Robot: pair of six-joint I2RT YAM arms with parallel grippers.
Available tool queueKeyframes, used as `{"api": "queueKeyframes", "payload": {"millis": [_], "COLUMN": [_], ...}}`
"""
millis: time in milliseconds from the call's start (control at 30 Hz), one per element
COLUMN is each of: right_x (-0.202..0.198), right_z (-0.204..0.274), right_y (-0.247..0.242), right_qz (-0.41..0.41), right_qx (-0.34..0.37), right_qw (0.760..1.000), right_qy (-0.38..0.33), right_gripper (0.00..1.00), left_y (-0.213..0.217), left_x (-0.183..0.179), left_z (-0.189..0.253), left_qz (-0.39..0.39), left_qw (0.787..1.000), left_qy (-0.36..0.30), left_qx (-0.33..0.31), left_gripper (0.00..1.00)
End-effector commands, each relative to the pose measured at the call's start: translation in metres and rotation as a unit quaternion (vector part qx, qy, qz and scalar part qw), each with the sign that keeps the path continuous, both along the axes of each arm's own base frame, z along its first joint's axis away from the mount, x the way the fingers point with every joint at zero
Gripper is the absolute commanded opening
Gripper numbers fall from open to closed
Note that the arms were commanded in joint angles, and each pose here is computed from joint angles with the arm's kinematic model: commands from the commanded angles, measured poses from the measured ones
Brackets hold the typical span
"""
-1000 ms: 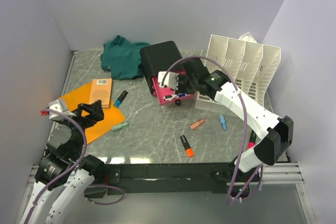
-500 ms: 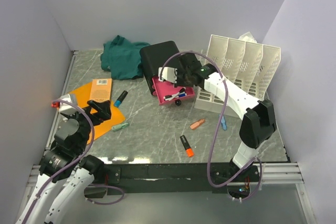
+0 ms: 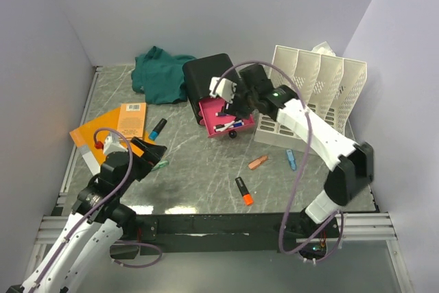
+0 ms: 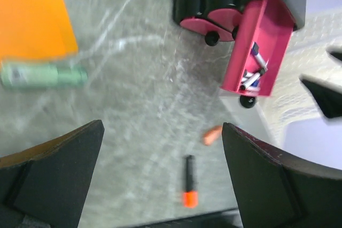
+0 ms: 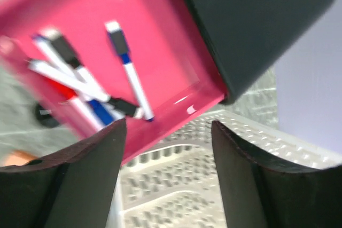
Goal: Organize the desk
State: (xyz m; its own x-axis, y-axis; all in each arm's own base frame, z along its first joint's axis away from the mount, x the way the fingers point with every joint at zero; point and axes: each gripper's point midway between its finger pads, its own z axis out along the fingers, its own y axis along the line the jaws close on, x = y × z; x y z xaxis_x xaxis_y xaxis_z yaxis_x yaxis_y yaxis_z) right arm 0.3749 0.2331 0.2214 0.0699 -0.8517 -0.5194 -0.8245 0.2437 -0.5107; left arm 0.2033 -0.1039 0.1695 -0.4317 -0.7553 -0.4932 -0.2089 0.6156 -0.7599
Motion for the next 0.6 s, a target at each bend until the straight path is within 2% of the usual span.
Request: {"api": "queueKeyframes", "payload": {"millis": [0, 33, 67, 100, 167, 200, 267, 400, 567], "right_x": [-0.051, -0.064, -0.077, -0.089, -0.104, -0.110, -0.117, -0.134, -0.137], "right_z": [0.060, 0.044, 0.057, 0.041, 0.051, 0.041, 0.045, 0.019, 0.008], "right_y": [0.004, 0.001, -0.003, -0.008, -0.020, -0.024, -0.037, -0.048, -0.065], "right_qz": [-0.018, -0.017, -0.011, -0.015, -0.019, -0.024, -0.037, -0.044, -0.054], "right_qx": [0.168, 0.175, 0.202, 0.217, 0.256, 0.262, 0.297, 0.324, 0.355], "right_qw": [0.985, 0.983, 0.978, 0.973, 0.964, 0.960, 0.948, 0.931, 0.921], "right_qy": [0.029, 0.054, 0.044, 0.076, 0.075, 0.091, 0.107, 0.161, 0.149], "right_gripper": [0.78, 0.83, 0.85, 0.89, 0.89, 0.89, 0.89, 0.90, 0.89], "left_y": [-0.003, 0.000, 0.002, 0.003, 0.006, 0.007, 0.010, 0.015, 0.023], "left_x": [-0.009, -0.014, -0.016, -0.017, -0.022, -0.023, -0.020, -0.003, 0.016], "left_z": [-0.026, -0.038, -0.046, -0.058, -0.073, -0.081, -0.087, -0.095, -0.108], "left_qz": [0.085, 0.103, 0.127, 0.141, 0.169, 0.181, 0.201, 0.238, 0.252], "left_qw": [0.983, 0.977, 0.968, 0.963, 0.950, 0.944, 0.937, 0.927, 0.911], "left_qy": [0.106, 0.135, 0.159, 0.185, 0.225, 0.246, 0.259, 0.275, 0.321], "left_qx": [-0.126, -0.127, -0.144, -0.139, -0.138, -0.128, -0.121, -0.092, -0.054], "left_gripper": [0.99, 0.99, 0.99, 0.99, 0.99, 0.97, 0.95, 0.85, 0.81]}}
